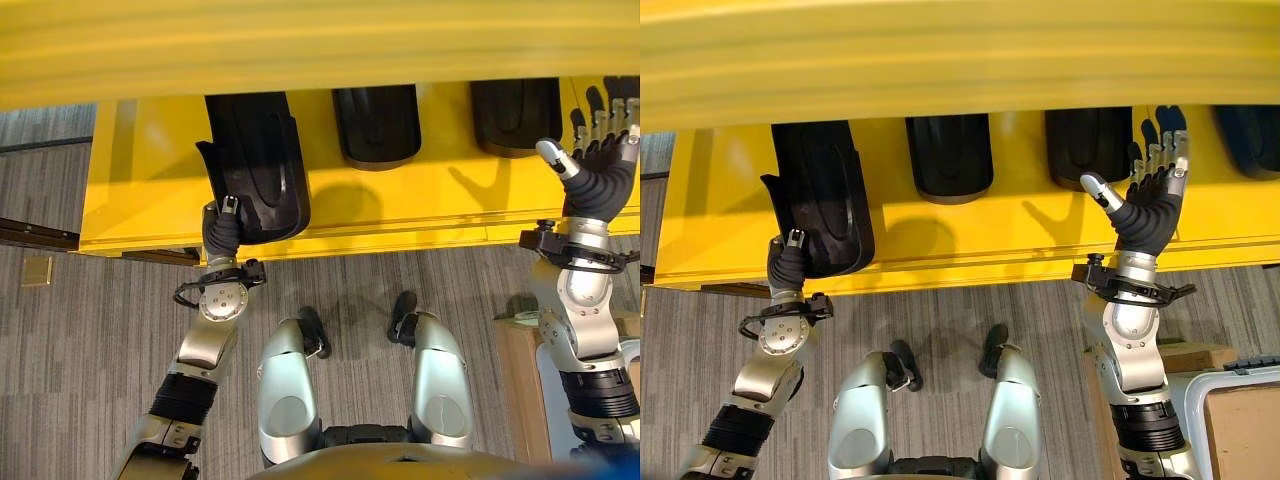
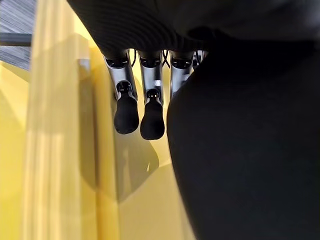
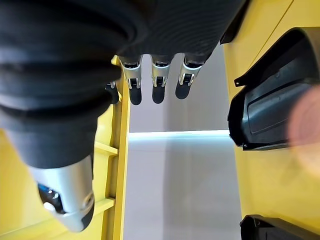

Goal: Move parts from the plastic box to the shelf.

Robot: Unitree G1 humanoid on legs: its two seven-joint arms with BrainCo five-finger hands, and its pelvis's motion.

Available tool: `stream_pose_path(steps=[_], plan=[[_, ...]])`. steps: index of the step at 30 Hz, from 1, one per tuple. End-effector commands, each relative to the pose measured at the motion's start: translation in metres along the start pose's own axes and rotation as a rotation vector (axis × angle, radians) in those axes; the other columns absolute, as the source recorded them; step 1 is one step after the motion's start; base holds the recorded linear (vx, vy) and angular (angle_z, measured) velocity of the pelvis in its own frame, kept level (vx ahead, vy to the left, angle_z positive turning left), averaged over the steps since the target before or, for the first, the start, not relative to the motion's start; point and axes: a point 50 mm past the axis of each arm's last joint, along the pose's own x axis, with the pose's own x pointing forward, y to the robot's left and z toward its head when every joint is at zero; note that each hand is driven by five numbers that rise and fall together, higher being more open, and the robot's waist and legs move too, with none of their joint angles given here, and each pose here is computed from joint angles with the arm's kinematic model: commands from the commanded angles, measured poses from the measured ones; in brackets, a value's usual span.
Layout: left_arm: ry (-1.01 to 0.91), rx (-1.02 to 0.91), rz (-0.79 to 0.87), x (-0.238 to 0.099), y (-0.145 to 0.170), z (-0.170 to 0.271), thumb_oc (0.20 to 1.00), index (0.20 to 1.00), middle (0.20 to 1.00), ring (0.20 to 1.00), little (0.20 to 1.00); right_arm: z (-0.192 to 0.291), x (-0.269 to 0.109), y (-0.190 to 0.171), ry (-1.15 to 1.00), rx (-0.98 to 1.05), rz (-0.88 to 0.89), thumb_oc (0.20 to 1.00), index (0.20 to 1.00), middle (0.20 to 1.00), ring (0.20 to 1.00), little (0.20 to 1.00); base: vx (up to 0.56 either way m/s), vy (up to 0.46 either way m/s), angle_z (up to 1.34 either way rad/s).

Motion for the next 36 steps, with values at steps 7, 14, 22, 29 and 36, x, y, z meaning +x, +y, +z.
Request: stream_pose_path(steps=[7,14,22,29,36], plan=[[-0.083,-0.016,0.064,-0.004,0.022,0.010,0.200,0.200,0.200,0.200,0.200,0.004,-0.011,-0.006,0.007,0.002,0.013,1.000,1.000,1.000,1.000,1.000,0.04,0.030,-0.02],[-0.063,0.044,0.007,-0.011,0.028,0.003,0.200,0.200,0.200,0.200,0.200,-0.005,-0.024,-0.013,0.073,-0.008,-0.034,1.000,1.000,1.000,1.000,1.000,0.07,0.114,-0.07],[-0.065,0.049,-0.010,-0.016,0.036,0.003,0.200,0.200,0.200,0.200,0.200,-0.005,-0.037,-0.017,0.091,0.007,-0.013,1.000,1.000,1.000,1.000,1.000,-0.07,0.089,-0.32],[-0.040,-0.008,0.013,-0.011,0.027,0.000,0.200,0.200,0.200,0.200,0.200,-0.010,-0.024,-0.005,0.103,-0.016,0.063,1.000,1.000,1.000,1.000,1.000,-0.07,-0.168,0.01],[-0.014,-0.014,0.041,-0.019,0.036,-0.005,0.200,0.200,0.200,0.200,0.200,-0.009,-0.029,-0.010,0.117,-0.013,0.073,1.000,1.000,1.000,1.000,1.000,-0.01,-0.146,-0.16]])
